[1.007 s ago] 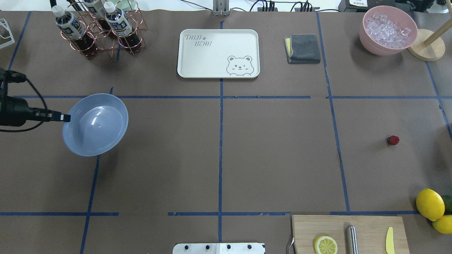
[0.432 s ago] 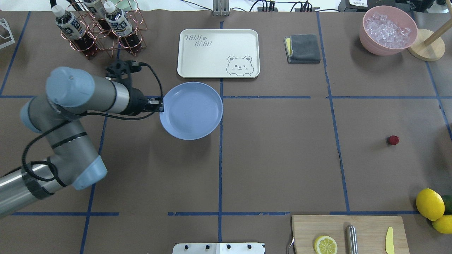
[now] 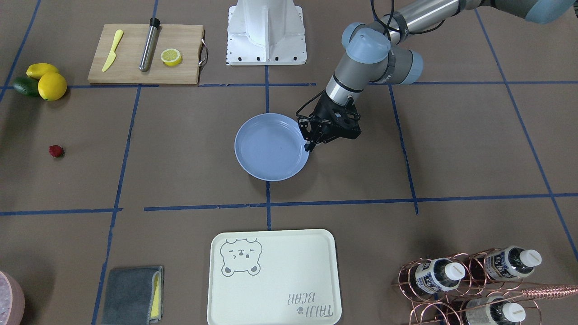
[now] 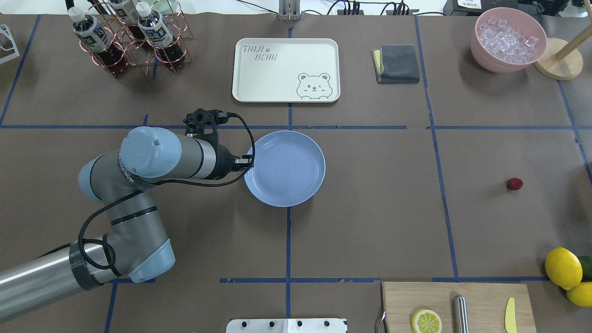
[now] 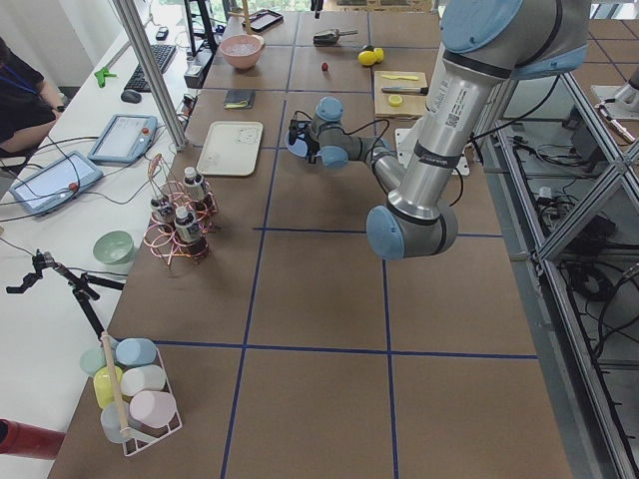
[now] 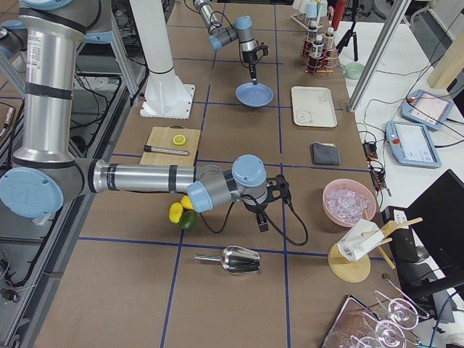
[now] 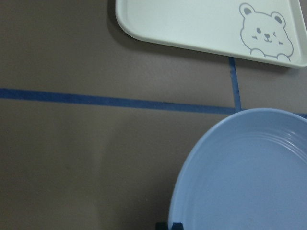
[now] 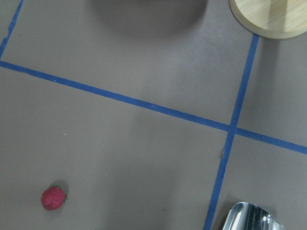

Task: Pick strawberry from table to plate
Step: 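Slide the blue plate with the left gripper toward the table center, then release the plate and withdraw the left gripper out of view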

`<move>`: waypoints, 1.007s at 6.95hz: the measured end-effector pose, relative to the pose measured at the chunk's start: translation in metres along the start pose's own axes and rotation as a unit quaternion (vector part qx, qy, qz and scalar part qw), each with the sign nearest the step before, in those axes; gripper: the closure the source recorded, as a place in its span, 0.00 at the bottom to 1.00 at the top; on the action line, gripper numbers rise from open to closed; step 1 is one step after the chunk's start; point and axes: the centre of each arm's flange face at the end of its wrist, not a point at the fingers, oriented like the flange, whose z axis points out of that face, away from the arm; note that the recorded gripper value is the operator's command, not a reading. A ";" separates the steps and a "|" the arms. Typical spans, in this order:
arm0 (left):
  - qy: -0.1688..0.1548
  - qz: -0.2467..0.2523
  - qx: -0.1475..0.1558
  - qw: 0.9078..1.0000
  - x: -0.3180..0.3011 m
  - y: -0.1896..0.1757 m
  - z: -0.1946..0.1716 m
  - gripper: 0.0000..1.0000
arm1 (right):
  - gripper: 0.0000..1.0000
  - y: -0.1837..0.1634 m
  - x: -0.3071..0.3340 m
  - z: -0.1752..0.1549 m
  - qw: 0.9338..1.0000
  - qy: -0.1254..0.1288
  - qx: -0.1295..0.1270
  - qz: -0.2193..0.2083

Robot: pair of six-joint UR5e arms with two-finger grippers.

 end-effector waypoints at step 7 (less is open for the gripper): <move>-0.008 0.009 -0.019 1.000 0.004 0.029 0.021 0.64 | 0.00 0.002 0.001 0.001 1.000 0.000 -0.001 0.002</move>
